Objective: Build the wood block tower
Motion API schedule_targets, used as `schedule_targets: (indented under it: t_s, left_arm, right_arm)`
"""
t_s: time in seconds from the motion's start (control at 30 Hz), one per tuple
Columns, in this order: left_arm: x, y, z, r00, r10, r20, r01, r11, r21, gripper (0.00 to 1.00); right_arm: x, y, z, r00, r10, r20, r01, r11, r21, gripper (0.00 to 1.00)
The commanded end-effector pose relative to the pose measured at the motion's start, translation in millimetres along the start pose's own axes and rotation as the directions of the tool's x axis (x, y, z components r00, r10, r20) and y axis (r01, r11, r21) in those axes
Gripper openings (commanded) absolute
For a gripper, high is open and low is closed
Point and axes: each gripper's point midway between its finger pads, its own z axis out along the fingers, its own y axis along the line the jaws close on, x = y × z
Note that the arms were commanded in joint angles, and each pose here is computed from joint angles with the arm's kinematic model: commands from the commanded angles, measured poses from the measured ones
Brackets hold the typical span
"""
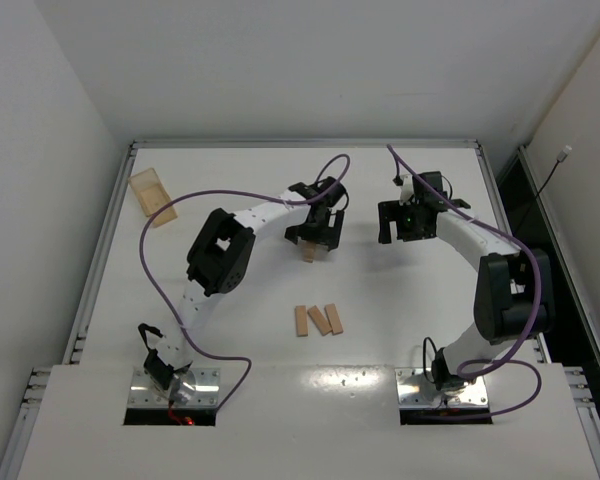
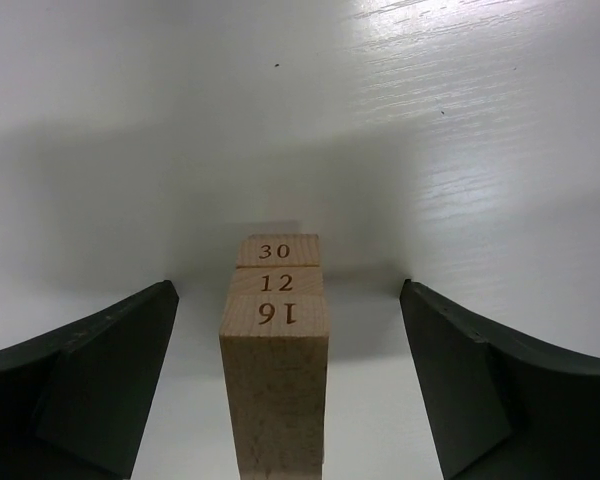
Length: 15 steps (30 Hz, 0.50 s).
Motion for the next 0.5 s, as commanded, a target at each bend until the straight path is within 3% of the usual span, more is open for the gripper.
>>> schedule_targets:
  t_s: [0.0,0.1,0.27,0.47]
  left_arm:
    - [-1,3,-12,1.000,-0.011,0.000,0.011,1.000,0.019,0.94]
    - [-17,6,-29,0.998,-0.010,0.059,0.010,1.000,0.009,0.94]
    - [-56,-2,-120,0.962,-0.020,0.272,0.014,1.000,0.021,0.94]
    - [-60,-11,-203,0.904,0.014,0.427,-0.056,0.995,0.087,0.94]
  right_arm:
    - [-22,1,-4,0.998,-0.019,0.057,0.020,1.000,-0.012,0.83]
    - [-24,1,-7,0.998,-0.021,0.066,0.022,1.000,-0.012,0.83]
    - [-24,0,-11,0.997,-0.032,0.077,0.032,0.999,-0.001,0.83]
    - [-30,4,-18,0.994,-0.042,0.100,0.043,0.999,-0.004,0.83]
